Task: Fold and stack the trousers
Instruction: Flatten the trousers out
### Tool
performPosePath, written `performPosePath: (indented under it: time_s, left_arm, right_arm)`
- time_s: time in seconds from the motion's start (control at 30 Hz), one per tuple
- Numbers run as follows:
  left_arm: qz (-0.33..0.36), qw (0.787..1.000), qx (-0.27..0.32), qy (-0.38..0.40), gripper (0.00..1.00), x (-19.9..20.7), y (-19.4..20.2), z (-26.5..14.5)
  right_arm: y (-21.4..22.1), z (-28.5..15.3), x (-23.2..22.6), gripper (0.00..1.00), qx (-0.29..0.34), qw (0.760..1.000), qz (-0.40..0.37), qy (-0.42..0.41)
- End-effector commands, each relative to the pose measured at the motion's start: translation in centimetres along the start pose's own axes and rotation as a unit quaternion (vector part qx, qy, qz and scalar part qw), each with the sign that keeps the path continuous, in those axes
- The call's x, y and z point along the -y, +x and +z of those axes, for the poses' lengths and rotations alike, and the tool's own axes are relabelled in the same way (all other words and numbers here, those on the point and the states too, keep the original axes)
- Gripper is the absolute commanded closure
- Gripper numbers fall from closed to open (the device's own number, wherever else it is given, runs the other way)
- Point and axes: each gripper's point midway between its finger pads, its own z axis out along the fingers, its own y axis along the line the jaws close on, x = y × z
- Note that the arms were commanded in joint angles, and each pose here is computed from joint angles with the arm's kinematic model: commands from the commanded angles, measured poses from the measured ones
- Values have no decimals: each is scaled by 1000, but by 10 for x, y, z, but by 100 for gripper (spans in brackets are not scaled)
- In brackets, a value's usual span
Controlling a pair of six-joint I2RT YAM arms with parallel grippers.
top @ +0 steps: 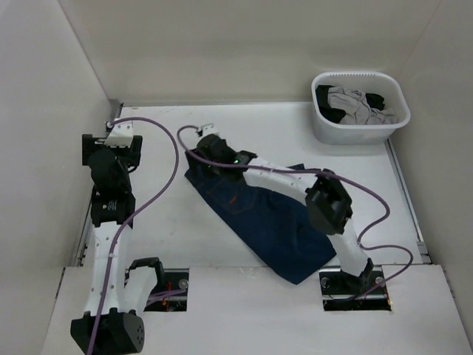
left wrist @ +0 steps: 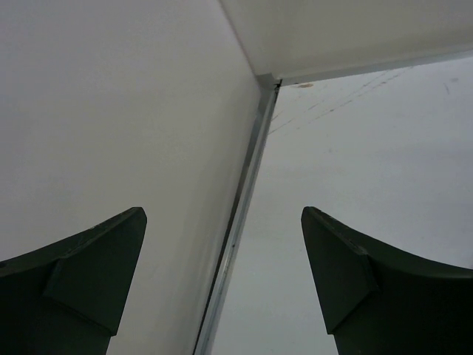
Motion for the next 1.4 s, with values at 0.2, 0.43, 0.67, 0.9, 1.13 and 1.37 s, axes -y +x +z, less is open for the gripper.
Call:
performPosePath:
  time_s: [0.2, 0.43, 0.67, 0.9, 1.13, 1.37]
  left_arm:
    - [-50, 995, 6, -85, 12, -52, -2, -4]
    - [-56, 995, 2, -85, 12, -53, -3, 0]
    - [-61, 994, 0, -89, 12, -56, -2, 0]
    - [-63, 994, 0, -89, 12, -57, -2, 1]
    - [-64, 994, 14, -82, 12, -57, -17, 9]
    - [-36, 982, 66, 176, 15, 45, -97, 11]
  right_arm:
    - [85, 22, -49, 9, -74, 978, -194, 8]
    - [101, 54, -47, 47, -86, 969, -227, 53]
    - [33, 31, -58, 100, -13, 981, -192, 37]
    - [-73, -24, -74, 100, 89, 988, -124, -4]
    - [-245, -189, -59, 100, 284, 953, 46, -96]
    - [-351, -404, 12, 100, 501, 856, 112, -59]
